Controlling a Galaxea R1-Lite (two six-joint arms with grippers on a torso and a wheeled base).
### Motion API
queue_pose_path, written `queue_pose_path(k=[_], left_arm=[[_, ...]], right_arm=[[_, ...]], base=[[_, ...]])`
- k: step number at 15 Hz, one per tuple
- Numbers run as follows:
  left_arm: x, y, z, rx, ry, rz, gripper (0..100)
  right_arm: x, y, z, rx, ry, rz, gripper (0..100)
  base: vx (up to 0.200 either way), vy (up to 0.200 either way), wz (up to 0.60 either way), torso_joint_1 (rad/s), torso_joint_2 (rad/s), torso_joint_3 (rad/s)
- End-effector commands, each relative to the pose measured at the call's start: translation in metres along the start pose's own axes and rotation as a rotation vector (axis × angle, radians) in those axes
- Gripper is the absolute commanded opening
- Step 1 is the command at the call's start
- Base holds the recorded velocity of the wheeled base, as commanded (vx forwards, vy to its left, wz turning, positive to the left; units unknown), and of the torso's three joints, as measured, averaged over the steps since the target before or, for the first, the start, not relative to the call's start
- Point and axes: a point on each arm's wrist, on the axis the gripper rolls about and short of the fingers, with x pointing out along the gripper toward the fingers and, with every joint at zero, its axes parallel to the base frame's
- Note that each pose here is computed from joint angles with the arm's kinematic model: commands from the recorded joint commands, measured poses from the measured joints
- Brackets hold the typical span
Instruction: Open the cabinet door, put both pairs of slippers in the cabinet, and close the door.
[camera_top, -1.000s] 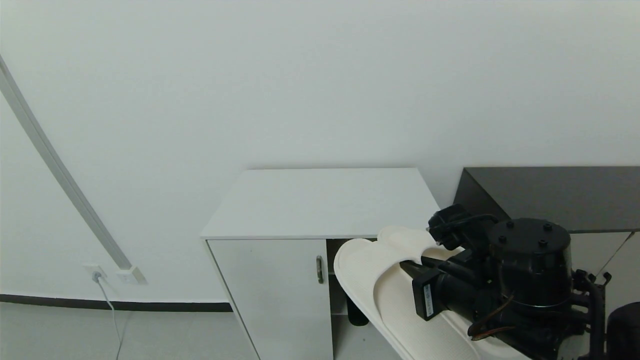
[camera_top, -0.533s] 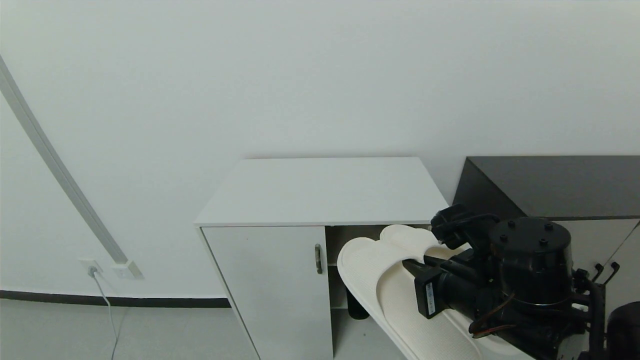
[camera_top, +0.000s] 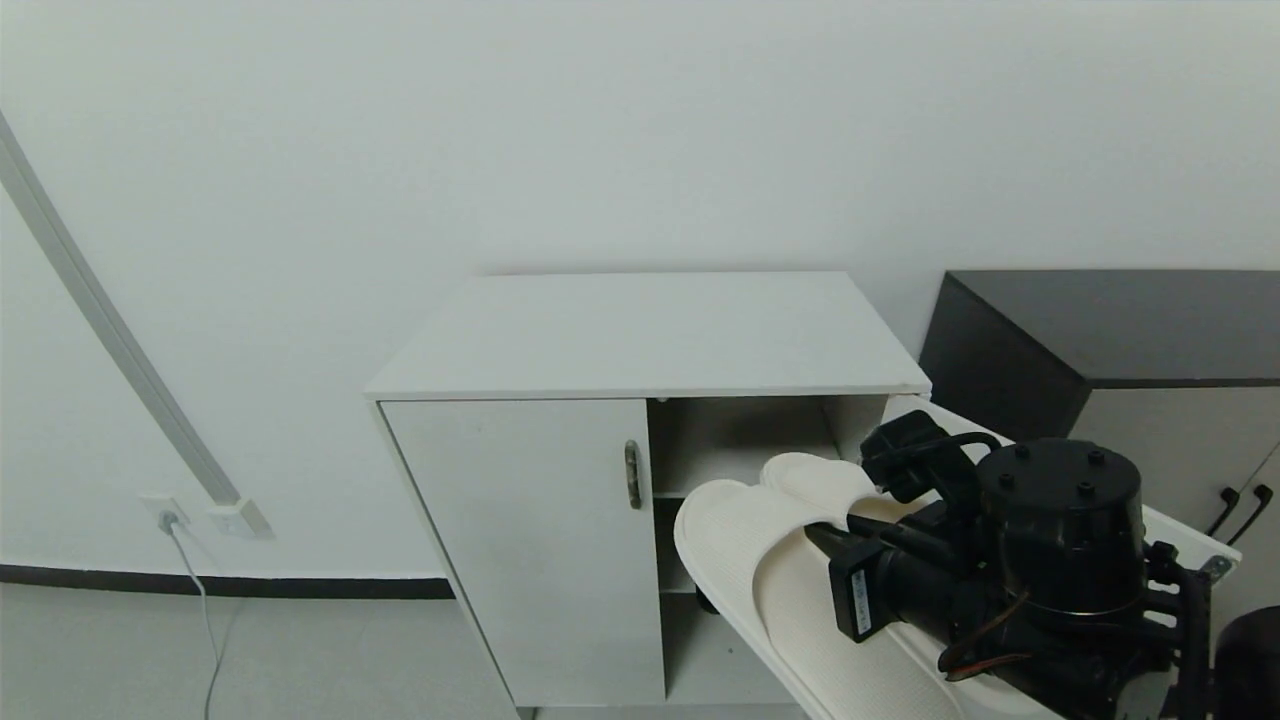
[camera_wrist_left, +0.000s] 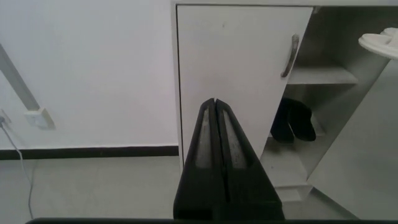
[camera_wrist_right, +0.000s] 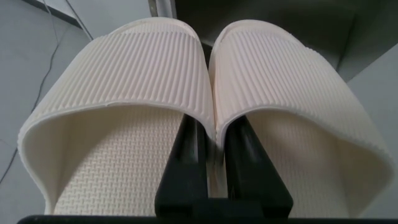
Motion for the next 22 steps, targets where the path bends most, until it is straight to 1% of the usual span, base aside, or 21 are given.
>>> queue_pose_path(k=[1,13,18,22], left_arm=[[0.0001,0.0000,0.0001,0.000,0.001,0.001,0],[0.0001,0.0000,0.0001,0.000,0.001,0.001,0],[0.0001,0.0000,0.0001,0.000,0.001,0.001,0],[0.0001,0.0000,0.0001,0.000,0.001,0.001,0]], right_arm=[[0.0002,0.0002,-0.0004,-0.001,0.002,0.001,0],[0.0035,0.0000,-0.0032,-0.003,0.013,-0.004,0],[0.0035,0.0003,-0.0046,-0.006,0.019,-0.003,0],[0.0042,0.0009,-0.0047,-0.006,0.019,-0.001,0]], base=[[0.000,0.000,0.00,-0.207,0.54,0.320],[0.000,0.000,0.00,-0.167,0.50,0.327],[0.000,0.000,0.00,-0.098,0.46,0.356],[0.000,0.000,0.00,-0.035,0.44,0.395]])
